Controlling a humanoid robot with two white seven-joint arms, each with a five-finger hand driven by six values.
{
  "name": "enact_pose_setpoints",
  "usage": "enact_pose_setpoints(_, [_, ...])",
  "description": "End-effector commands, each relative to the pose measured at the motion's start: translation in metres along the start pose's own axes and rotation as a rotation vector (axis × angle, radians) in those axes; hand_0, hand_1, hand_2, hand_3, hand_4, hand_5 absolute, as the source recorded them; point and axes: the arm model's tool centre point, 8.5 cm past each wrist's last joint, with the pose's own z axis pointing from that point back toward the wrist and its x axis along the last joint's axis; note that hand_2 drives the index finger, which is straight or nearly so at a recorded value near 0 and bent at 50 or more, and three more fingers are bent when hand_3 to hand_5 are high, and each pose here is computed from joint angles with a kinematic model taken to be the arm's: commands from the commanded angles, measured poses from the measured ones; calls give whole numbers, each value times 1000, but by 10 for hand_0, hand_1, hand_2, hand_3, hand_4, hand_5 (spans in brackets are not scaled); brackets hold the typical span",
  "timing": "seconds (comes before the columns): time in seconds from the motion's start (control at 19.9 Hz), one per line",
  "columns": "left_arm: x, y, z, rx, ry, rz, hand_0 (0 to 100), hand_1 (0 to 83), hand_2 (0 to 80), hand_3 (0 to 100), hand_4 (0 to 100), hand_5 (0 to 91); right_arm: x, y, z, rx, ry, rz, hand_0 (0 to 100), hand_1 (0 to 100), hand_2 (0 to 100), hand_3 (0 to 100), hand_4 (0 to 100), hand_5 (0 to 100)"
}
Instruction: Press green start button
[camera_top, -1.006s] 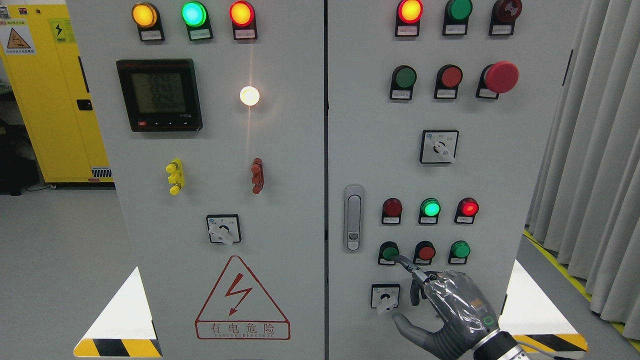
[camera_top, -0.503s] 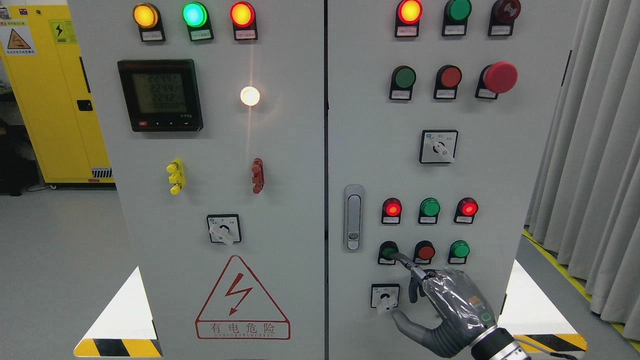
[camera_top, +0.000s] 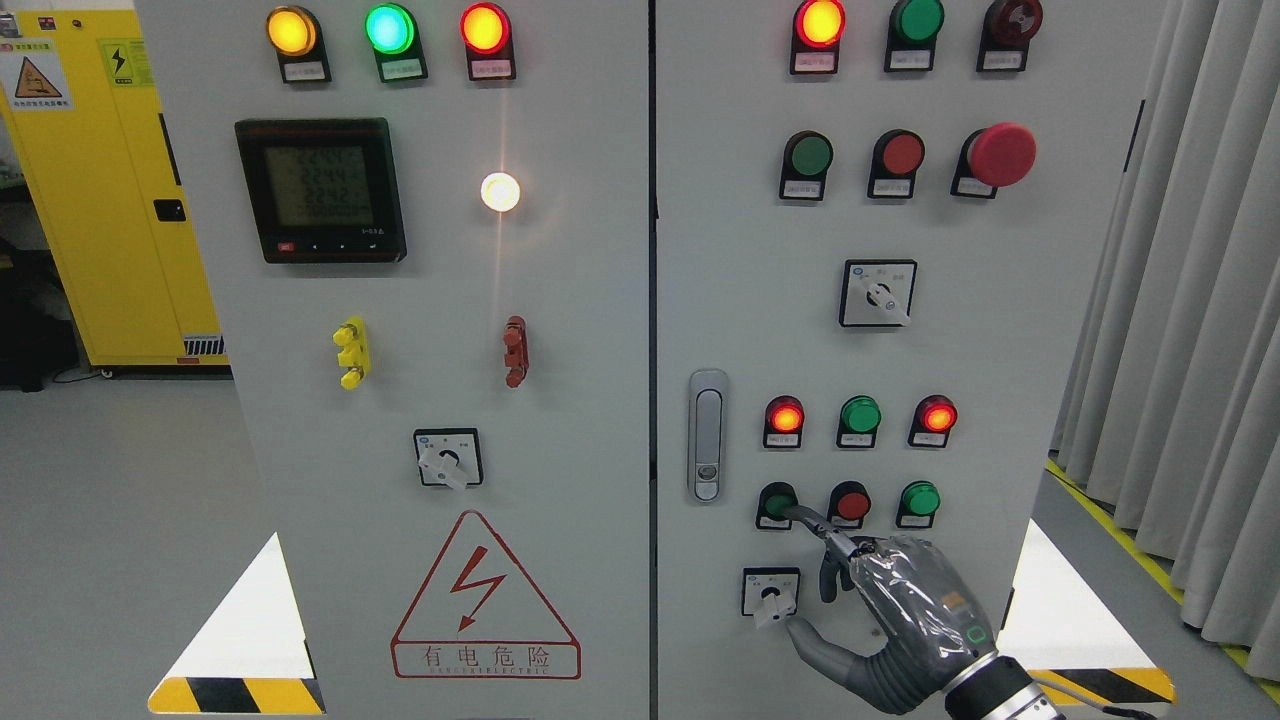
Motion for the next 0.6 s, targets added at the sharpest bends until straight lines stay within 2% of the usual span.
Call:
enact_pose_setpoints(0.0, [26, 0, -2, -2, -53, -3, 120, 556, 0, 0, 0, 0, 18, -9, 11, -70, -38, -60, 510, 592, 0, 730, 747, 793])
enact_pose_setpoints(0.05, [26, 0, -2, -2, -54, -3, 120, 556, 0, 0, 0, 0, 21, -7, 17, -75, -40, -88, 513, 591, 0, 732, 748, 784])
enact_pose_setpoints(0.1, [26, 1, -2, -1, -53, -3, 120, 556, 0, 0, 0, 0, 24, -3, 23, -72, -40, -109, 519, 583, 0, 730, 737, 714])
enact_pose_setpoints(0.2, [26, 0, -2, -2, -54, -3, 120, 556, 0, 0, 0, 0, 28, 0, 26, -95, -49, -170, 518, 577, 0, 689, 710, 659])
enact_pose_setpoints(0.25, [26, 0, -2, -2, -54, -3, 120, 556, 0, 0, 0, 0, 31, 0, 26, -117, -65, -234, 520, 573, 0, 562, 587, 511])
enact_pose_setpoints(0.35, [26, 0, -2, -2, -54, -3, 120, 556, 0, 0, 0, 0, 36, -1, 27, -160, -105, -384, 524, 573, 0, 419, 492, 422])
enact_pose_setpoints(0.45, [26, 1, -2, -1, -54, -3, 120, 556, 0, 0, 0, 0, 39, -6, 29, -182, -150, -492, 532, 576, 0, 230, 304, 230])
enact_pose_setpoints(0.55, [26, 1, -2, 1, -54, -3, 120, 556, 0, 0, 0, 0, 42, -3, 36, -162, -168, -584, 534, 576, 0, 210, 291, 213])
